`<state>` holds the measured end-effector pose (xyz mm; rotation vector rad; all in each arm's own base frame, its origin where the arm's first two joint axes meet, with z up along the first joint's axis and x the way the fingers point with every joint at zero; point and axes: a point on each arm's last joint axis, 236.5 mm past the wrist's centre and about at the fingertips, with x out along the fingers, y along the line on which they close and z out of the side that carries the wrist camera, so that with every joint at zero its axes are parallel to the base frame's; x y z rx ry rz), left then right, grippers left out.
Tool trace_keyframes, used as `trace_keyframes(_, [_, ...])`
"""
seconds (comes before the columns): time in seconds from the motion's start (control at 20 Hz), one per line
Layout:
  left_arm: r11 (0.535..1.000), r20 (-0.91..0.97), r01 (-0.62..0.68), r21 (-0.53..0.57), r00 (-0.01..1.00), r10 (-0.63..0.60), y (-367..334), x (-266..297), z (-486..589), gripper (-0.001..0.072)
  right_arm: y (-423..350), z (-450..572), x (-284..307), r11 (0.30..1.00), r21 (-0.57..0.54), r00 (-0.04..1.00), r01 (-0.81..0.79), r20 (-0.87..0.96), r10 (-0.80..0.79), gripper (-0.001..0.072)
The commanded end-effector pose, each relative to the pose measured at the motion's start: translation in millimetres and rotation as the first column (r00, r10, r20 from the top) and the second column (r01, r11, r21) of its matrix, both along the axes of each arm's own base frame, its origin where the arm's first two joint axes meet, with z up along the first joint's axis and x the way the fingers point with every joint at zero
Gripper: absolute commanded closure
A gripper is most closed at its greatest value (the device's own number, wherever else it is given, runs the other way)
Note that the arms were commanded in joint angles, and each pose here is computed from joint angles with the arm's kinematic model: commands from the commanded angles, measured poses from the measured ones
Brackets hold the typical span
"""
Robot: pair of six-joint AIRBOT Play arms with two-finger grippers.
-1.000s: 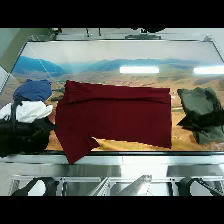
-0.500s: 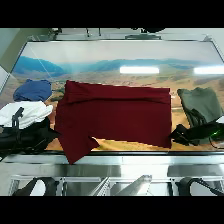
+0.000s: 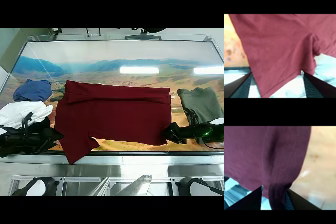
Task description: Fold the shirts.
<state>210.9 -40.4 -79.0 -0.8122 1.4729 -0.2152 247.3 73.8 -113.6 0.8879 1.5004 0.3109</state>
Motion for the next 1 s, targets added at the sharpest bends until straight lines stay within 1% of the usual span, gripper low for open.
trace_keyframes(0.0, [1.000, -0.080, 0.003, -0.031, 0.997, -0.006, -0.9, -6.7, -19.7, 0.0010, 3.5, 3.3, 4.6, 1.000, 0.019, 1.000, -0.001, 0.027, 0.000, 0.0351])
trace_keyframes(0.1, [0.999, -0.102, 0.001, -0.041, 0.995, -0.005, -1.0, -7.3, -28.7, 0.0217, 3.5, 3.2, 4.7, 1.000, 0.019, 1.000, -0.004, 0.030, 0.004, 0.0351])
trace_keyframes(0.15, [0.999, -0.100, -0.004, -0.048, 0.995, -0.001, -1.5, -5.0, -32.0, 0.0221, 3.5, 3.2, 4.6, 1.000, 0.018, 0.999, -0.009, 0.035, 0.008, 0.0351])
trace_keyframes(0.3, [0.990, -0.030, -0.028, -0.139, 0.999, 0.024, -15.0, 15.7, -28.9, 0.0221, 3.4, 3.3, 4.6, 1.000, 0.018, 0.999, -0.009, 0.035, 0.008, 0.0351])
trace_keyframes(0.35, [0.988, -0.024, -0.026, -0.150, 0.999, 0.023, -16.7, 17.6, -29.6, 0.0222, 3.3, 3.2, 4.6, 1.000, 0.017, 0.999, -0.009, 0.035, 0.008, 0.0350])
trace_keyframes(0.5, [0.991, -0.029, -0.021, -0.130, 0.999, 0.018, -14.0, 17.1, -37.3, 0.0222, 4.1, 4.1, 0.9, 0.999, 0.023, 0.999, -0.028, 0.033, 0.027, 0.0351])
trace_keyframes(0.6, [0.993, -0.016, -0.030, -0.112, 0.999, 0.029, -10.3, 21.3, -39.5, 0.0224, -0.6, -1.2, -7.1, 0.998, -0.006, 0.998, -0.059, 0.016, 0.059, 0.0350])
trace_keyframes(0.65, [0.994, -0.010, -0.035, -0.100, 0.999, 0.034, -8.1, 22.9, -41.2, 0.0319, -2.7, -3.5, -10.4, 0.997, -0.019, 0.998, -0.068, 0.004, 0.069, 0.0351])
trace_keyframes(0.7, [0.995, 0.001, -0.026, -0.096, 1.000, 0.026, -7.6, 23.6, -41.5, 0.0447, -3.0, -4.0, -11.2, 0.997, -0.021, 0.998, -0.069, 0.001, 0.069, 0.0351])
trace_keyframes(0.8, [0.994, 0.003, -0.011, -0.106, 1.000, 0.011, -9.9, 21.7, -39.8, 0.0638, -3.0, -3.9, -11.4, 0.997, -0.021, 0.998, -0.068, -0.002, 0.068, 0.0351])
trace_keyframes(0.85, [0.994, 0.008, -0.001, -0.110, 1.000, 0.002, -10.9, 20.9, -38.9, 0.0683, -2.8, -3.8, -11.4, 0.998, -0.019, 0.998, -0.065, -0.005, 0.065, 0.0351])
trace_keyframes(0.95, [0.993, 0.004, 0.007, -0.121, 1.000, -0.007, -13.0, 18.9, -37.4, 0.0683, -1.7, -2.9, -14.3, 0.997, -0.012, 0.997, -0.072, -0.014, 0.072, 0.0351])
